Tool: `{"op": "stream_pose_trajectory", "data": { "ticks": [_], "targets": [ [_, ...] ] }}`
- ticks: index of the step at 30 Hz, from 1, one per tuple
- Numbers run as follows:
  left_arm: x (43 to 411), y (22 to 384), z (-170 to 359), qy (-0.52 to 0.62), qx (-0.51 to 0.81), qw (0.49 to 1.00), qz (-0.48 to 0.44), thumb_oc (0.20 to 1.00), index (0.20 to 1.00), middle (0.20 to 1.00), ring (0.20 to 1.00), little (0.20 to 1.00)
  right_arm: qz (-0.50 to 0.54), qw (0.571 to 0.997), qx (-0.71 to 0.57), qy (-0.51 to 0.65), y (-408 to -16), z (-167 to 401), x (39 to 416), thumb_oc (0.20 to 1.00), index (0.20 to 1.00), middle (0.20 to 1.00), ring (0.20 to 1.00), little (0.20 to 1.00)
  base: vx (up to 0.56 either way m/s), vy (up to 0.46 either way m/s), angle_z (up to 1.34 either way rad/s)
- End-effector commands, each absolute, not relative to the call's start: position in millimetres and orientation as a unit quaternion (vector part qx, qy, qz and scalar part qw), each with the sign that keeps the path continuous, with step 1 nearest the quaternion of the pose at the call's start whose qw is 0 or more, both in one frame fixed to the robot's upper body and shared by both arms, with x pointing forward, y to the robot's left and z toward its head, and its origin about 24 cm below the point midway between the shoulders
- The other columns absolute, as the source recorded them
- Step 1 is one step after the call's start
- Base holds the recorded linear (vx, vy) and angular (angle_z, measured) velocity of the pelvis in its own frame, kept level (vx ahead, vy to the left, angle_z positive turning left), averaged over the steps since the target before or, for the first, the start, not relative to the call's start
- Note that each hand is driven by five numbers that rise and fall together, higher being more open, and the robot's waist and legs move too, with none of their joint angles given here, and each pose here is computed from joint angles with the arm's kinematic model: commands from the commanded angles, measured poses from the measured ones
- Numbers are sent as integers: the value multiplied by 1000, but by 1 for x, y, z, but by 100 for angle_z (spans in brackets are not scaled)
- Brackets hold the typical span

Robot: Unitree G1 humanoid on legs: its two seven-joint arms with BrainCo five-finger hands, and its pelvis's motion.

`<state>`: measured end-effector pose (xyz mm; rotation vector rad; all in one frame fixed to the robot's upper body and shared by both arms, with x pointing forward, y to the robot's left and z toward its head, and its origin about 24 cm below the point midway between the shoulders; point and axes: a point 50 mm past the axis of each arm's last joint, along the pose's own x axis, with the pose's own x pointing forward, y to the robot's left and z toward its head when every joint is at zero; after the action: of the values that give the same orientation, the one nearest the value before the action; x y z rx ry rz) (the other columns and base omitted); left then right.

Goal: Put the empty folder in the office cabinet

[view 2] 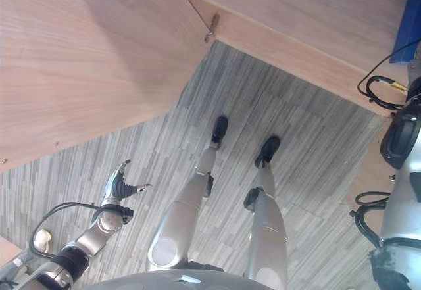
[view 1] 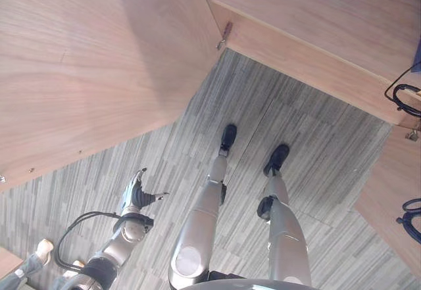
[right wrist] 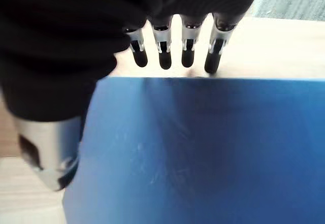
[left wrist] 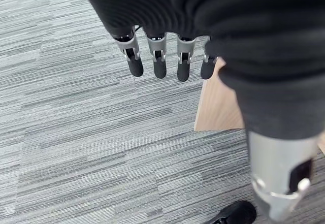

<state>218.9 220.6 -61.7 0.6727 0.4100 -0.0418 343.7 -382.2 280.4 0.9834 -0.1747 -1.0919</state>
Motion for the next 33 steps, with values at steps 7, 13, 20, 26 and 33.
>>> {"op": "stream_pose_trajectory", "data": {
  "ticks": [7, 13, 20, 26, 33],
  "targets": [
    [188, 249, -72, 254, 331, 909, -3, 1000, 1000, 1000, 1000, 1000, -539, 756, 356, -104, -416, 288, 316, 1000, 1000, 1000, 1000, 1000, 11, -1, -1],
    [187, 249, -72, 255, 325, 911, 3, 1000, 1000, 1000, 1000, 1000, -537, 749, 368, -119, -417, 291, 315, 1000, 1000, 1000, 1000, 1000, 0, 0, 0],
    [190, 246, -72, 254, 323, 912, 0, 1000, 1000, 1000, 1000, 1000, -534, 738, 395, -121, -413, 290, 318, 1000, 1000, 1000, 1000, 1000, 8, 1, 0],
    [190, 245, -71, 251, 305, 918, 5, 1000, 1000, 1000, 1000, 1000, -498, 763, 385, -150, -401, 302, 329, 1000, 1000, 1000, 1000, 1000, -14, 5, 0],
    [193, 246, -67, 245, 303, 921, -4, 1000, 1000, 1000, 1000, 1000, -455, 791, 363, -188, -396, 318, 333, 1000, 1000, 1000, 1000, 1000, 4, -15, 0]
  ]
}}
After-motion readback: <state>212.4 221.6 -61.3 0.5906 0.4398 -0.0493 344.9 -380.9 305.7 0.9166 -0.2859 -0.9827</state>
